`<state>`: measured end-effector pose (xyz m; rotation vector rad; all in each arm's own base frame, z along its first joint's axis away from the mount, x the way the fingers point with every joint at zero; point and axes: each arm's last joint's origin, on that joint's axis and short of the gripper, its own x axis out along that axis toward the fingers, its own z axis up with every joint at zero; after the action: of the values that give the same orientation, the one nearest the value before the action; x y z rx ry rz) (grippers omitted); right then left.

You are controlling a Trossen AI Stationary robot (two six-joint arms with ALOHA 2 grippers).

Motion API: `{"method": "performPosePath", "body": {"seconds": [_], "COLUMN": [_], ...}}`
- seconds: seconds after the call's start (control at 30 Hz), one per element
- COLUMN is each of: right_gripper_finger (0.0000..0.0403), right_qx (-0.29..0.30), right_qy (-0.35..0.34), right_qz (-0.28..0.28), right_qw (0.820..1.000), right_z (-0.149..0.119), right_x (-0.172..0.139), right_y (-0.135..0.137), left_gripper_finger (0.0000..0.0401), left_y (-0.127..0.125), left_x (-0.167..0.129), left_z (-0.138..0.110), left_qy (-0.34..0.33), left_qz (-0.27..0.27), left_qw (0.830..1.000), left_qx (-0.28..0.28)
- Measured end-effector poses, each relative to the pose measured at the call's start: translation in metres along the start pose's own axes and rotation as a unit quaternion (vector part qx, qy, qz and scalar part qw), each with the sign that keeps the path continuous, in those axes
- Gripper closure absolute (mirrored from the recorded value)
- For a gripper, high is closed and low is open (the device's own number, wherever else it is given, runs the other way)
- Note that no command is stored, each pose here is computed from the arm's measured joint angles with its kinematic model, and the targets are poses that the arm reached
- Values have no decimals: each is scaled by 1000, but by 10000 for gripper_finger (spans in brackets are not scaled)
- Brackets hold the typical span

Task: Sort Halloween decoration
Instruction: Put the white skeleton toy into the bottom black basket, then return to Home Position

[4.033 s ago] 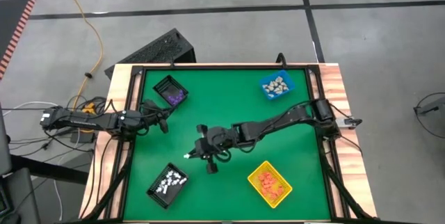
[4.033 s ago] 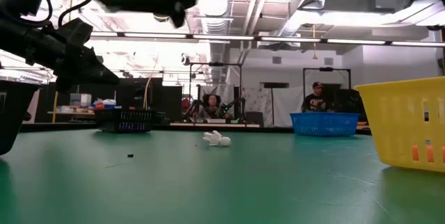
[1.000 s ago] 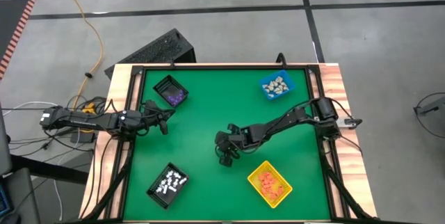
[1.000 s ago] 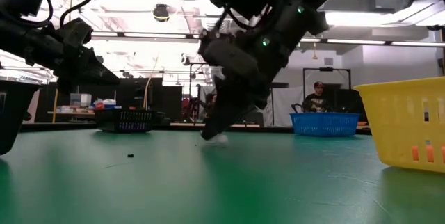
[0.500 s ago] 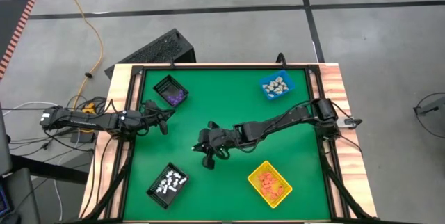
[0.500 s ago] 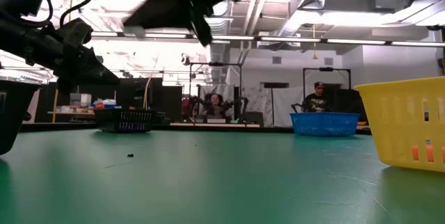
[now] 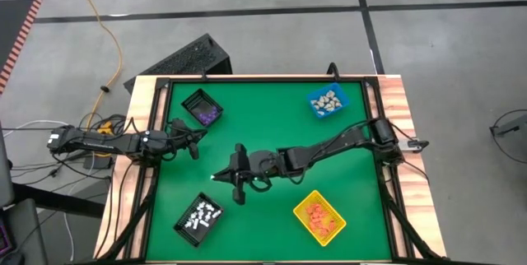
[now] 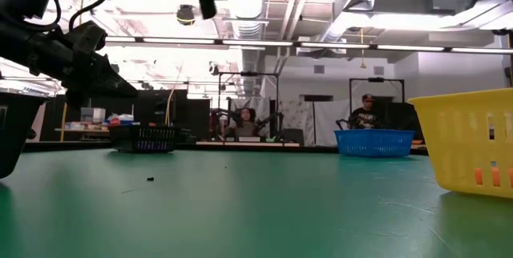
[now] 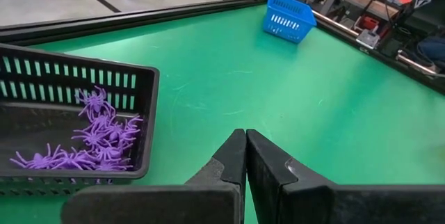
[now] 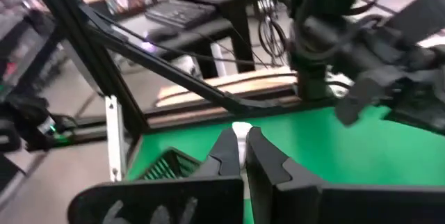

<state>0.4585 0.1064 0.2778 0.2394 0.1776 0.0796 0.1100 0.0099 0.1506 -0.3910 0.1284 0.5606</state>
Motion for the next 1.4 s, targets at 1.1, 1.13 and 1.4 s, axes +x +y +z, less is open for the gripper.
{"method": "performPosePath", "body": {"seconds": [1.1, 1.13, 1.4], "right_gripper_finger": [219, 215, 217], "right_qx": [20, 27, 39], "right_qy": [89, 84, 38], "right_qz": [76, 75, 71], "right_qw": [993, 993, 996], "right_z": [-32, -29, 43], "right_x": [82, 82, 44], "right_y": [27, 25, 19], "left_gripper_finger": [401, 401, 401], "left_y": [0, 0, -3], "left_x": [0, 0, 0], "left_z": [0, 0, 3], "left_qy": [0, 0, -2], "left_qz": [-2, -2, -34], "left_qw": [1000, 1000, 991], "left_qx": [-20, -24, -128]}}
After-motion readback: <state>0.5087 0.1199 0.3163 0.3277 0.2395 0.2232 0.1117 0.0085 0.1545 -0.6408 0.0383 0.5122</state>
